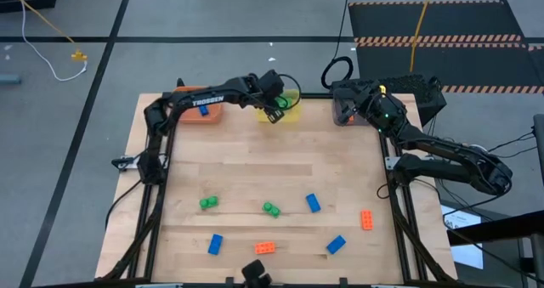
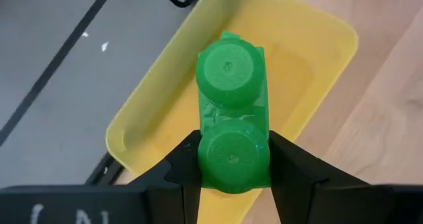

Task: Sort & place blocks by color
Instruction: Put the green game piece into the yellow bin

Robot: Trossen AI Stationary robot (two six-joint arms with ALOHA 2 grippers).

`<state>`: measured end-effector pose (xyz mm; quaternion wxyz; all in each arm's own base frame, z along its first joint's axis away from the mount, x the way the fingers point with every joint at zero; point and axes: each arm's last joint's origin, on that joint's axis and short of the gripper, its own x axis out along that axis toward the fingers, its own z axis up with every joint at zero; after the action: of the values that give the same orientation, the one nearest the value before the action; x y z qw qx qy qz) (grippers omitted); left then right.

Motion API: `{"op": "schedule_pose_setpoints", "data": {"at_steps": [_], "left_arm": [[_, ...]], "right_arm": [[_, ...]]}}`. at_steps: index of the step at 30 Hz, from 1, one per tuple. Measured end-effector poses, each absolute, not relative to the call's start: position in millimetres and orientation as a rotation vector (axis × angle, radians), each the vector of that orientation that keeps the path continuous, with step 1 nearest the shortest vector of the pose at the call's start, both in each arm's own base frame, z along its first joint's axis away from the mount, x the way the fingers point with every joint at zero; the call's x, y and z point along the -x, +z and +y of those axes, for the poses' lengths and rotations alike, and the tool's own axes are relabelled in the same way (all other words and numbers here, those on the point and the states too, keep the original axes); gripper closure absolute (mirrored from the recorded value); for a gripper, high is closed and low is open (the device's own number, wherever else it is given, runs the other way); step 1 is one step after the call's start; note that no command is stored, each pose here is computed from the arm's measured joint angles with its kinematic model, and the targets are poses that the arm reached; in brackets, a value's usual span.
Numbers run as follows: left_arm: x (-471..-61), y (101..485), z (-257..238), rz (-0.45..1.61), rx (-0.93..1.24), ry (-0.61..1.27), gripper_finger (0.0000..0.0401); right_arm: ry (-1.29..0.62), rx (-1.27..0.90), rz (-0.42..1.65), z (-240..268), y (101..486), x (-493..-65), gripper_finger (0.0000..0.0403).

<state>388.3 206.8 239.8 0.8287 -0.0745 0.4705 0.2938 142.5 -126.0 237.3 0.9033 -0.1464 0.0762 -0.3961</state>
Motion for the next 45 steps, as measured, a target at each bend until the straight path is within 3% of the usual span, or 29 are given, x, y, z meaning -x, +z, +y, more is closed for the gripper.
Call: {"op": "schedule_pose_setpoints", "data": {"at_steps": [3,11,16,23,33,45], "left_arm": [[-389.6,237.8,206.1,0.995,0.181,0.632,0.025],[-390.2,239.6,205.8,0.985,0.151,0.698,0.0113],[-392.8,240.1,199.7,0.989,0.14,0.681,0.0074],[-394.8,260.0,149.5,1.044,0.128,0.424,0.0094],[-407.0,262.2,13.0,1.158,0.009,0.011,0.0141],[-402.5,248.6,-84.9,1.196,0.031,-0.064,0.0137]], "right_arm": [[-0.818,0.307,0.159,-126.0,237.3,-142.5,0.0167],[-0.818,0.308,0.16,-126.0,237.3,-142.5,0.0167],[-0.818,0.308,0.16,-126.0,237.3,-142.5,0.0167],[-0.818,0.308,0.16,-126.0,237.3,-142.5,0.0167],[-0.818,0.304,0.159,-126.0,237.3,-142.5,0.0167],[-0.807,0.267,0.159,-125.4,235.7,-143.1,0.0167]]}}
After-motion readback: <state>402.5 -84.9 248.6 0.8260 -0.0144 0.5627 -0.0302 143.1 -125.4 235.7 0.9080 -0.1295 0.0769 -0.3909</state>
